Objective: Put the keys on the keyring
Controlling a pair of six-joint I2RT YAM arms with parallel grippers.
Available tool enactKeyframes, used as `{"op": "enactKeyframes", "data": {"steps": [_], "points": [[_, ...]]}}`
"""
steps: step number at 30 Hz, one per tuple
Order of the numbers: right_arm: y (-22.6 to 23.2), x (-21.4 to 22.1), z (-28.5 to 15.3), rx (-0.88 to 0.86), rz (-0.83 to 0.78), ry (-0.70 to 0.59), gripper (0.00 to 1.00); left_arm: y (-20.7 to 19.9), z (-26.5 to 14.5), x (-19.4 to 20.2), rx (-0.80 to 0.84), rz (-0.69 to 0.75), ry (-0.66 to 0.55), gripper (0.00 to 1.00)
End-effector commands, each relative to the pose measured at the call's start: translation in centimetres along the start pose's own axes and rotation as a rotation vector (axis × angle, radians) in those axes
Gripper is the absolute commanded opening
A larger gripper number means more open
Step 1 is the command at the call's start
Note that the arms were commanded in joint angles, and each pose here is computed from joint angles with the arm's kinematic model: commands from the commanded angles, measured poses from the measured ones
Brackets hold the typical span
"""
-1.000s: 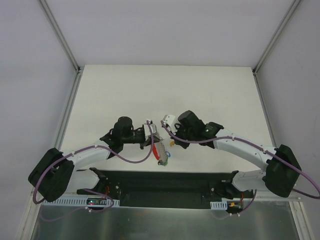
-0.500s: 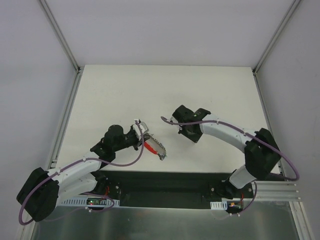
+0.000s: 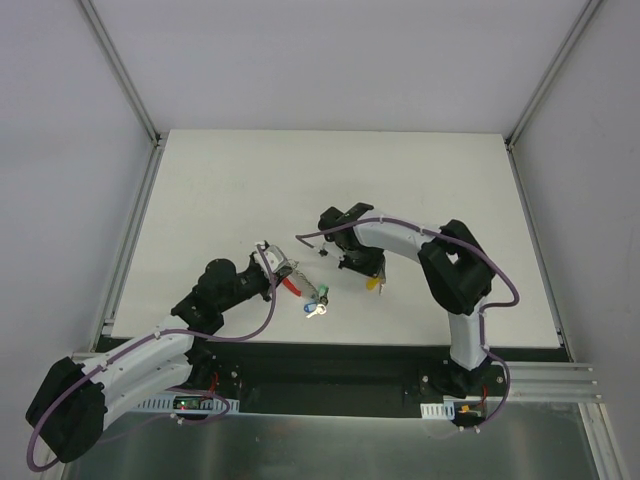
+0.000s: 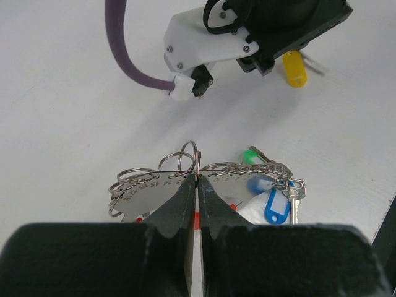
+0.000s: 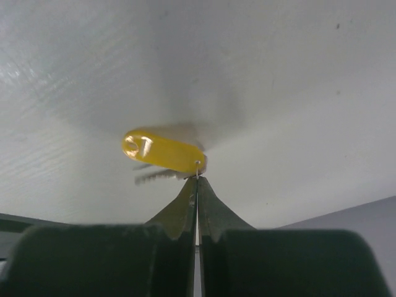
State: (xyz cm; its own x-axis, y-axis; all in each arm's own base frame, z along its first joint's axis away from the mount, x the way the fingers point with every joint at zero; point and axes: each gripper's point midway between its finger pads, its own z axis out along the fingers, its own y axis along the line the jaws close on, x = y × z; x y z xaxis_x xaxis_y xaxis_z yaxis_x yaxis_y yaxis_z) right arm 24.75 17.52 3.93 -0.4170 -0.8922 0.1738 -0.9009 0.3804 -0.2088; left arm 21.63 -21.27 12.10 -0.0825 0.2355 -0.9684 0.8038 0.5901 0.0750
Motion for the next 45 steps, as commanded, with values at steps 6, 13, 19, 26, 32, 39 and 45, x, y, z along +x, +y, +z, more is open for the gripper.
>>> {"op": "enactKeyframes", "data": {"steps": [6, 13, 19, 26, 32, 39, 45], "points": [[0.7, -2.3, 0.9, -0.035, -0.102, 0.037, 0.02, 0.2, -0.1, -1.4, -0.015, 0.012, -0.06, 0.0], [0.9, -3.5, 0.5, -0.029, -0.116, 0.018, 0.14, 0.1, 0.0, -1.3, -0.006, 0.012, -0.055, 0.0], [0.5, -3.9, -1.8, -0.012, -0.076, -0.079, 0.26, 0.1, 0.1, -1.4, -0.006, 0.01, -0.055, 0.0], [0.0, -4.1, -4.6, 0.045, 0.007, -0.309, 0.33, 0.1, 0.1, -1.2, -0.005, 0.009, -0.049, 0.0], [-0.4, -3.0, -4.0, 0.087, 0.044, -0.499, 0.28, 0.1, 0.1, -1.3, -0.003, 0.01, -0.051, 0.0], [-1.0, -3.0, -3.0, 0.079, 0.084, -0.641, 0.21, 0.0, 0.1, -1.3, 0.002, 0.013, -0.054, 0.0], [-0.7, -3.7, -1.8, 0.028, 0.084, -0.647, 0.22, -0.1, 0.0, -1.4, 0.003, 0.014, -0.058, 0.0]]}}
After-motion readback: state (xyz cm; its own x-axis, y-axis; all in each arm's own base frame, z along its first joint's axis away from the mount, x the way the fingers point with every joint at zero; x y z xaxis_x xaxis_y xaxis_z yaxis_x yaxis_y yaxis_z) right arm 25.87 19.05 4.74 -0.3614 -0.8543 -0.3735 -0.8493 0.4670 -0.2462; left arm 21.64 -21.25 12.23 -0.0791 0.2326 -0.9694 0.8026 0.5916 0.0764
